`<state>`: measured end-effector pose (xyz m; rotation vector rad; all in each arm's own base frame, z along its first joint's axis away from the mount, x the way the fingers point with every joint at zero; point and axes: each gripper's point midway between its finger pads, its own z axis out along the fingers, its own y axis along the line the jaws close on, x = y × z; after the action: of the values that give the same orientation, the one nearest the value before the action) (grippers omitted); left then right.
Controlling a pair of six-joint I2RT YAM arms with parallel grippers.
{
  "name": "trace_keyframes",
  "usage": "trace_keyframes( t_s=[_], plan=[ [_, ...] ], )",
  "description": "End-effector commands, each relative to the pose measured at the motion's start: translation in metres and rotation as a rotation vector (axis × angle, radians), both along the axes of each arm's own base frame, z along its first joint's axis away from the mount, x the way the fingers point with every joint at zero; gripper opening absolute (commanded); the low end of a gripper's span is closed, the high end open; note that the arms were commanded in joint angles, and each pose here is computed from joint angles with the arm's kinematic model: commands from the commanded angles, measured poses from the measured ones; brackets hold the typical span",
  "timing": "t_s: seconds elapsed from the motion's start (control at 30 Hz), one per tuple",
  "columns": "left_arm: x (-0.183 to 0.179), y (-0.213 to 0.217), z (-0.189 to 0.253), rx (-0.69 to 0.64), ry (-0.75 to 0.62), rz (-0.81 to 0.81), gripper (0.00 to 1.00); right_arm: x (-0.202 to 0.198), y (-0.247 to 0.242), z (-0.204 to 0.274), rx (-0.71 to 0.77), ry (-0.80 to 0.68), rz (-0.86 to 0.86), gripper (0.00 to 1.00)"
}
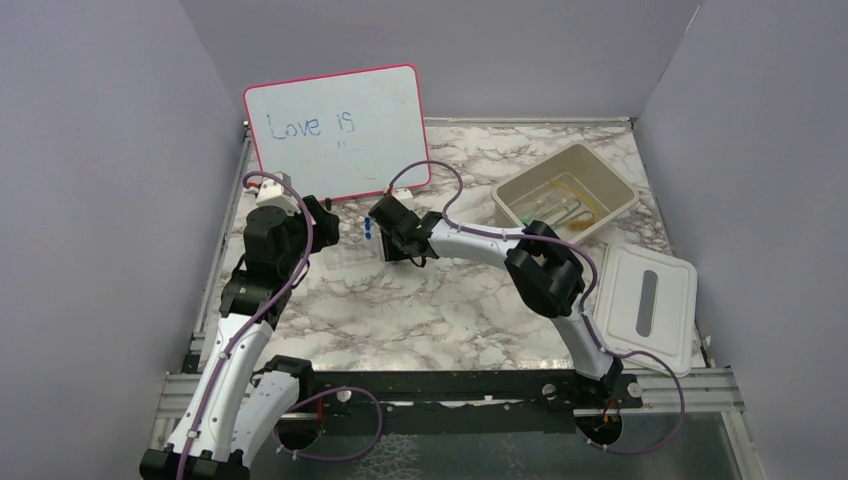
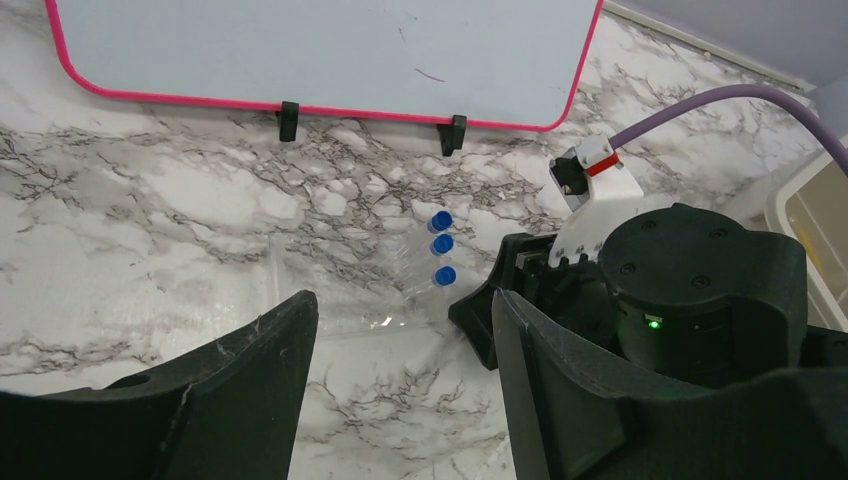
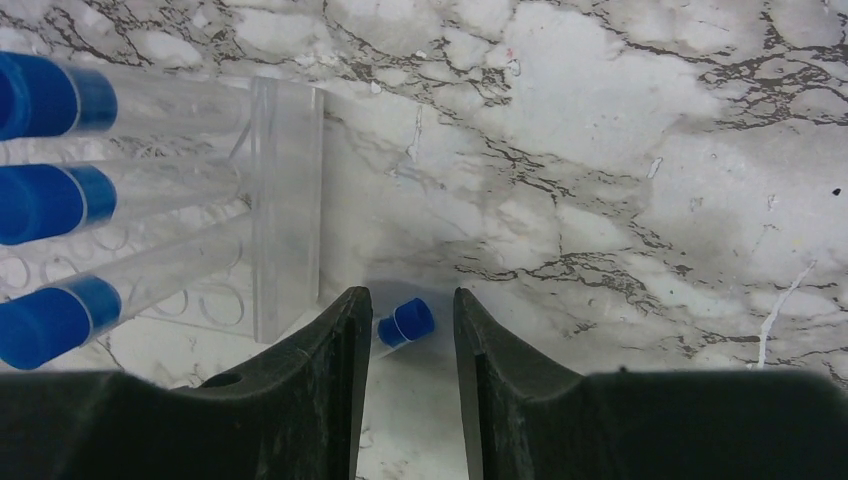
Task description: Organize the chemistry lab equipment
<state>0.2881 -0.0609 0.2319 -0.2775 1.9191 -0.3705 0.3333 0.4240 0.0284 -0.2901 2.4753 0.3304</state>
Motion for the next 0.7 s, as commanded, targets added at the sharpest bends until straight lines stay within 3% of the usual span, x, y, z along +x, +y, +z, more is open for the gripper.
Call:
trace_keyframes(
  t_s=[0.0, 0.13, 0.43, 0.67],
  plan=[
    [-0.003, 0.004, -0.002, 0.003, 0.004, 0.014, 0.68, -0.020, -0.010, -0.018, -0.098, 0.056, 0.090, 0.40],
    [-0.003, 0.003, -0.002, 0.003, 0.006, 0.012, 0.68, -0.027, -0.018, -0.017, -0.137, 0.046, 0.119, 0.41],
    [-0.003, 0.003, -0.003, 0.003, 0.009, 0.012, 0.68, -0.047, -0.018, -0.020, -0.138, 0.062, 0.206, 0.56],
    [-0.004, 0.003, -0.004, 0.003, 0.011, 0.011, 0.68, -0.053, -0.020, -0.021, -0.141, 0.063, 0.217, 0.59]
  ],
)
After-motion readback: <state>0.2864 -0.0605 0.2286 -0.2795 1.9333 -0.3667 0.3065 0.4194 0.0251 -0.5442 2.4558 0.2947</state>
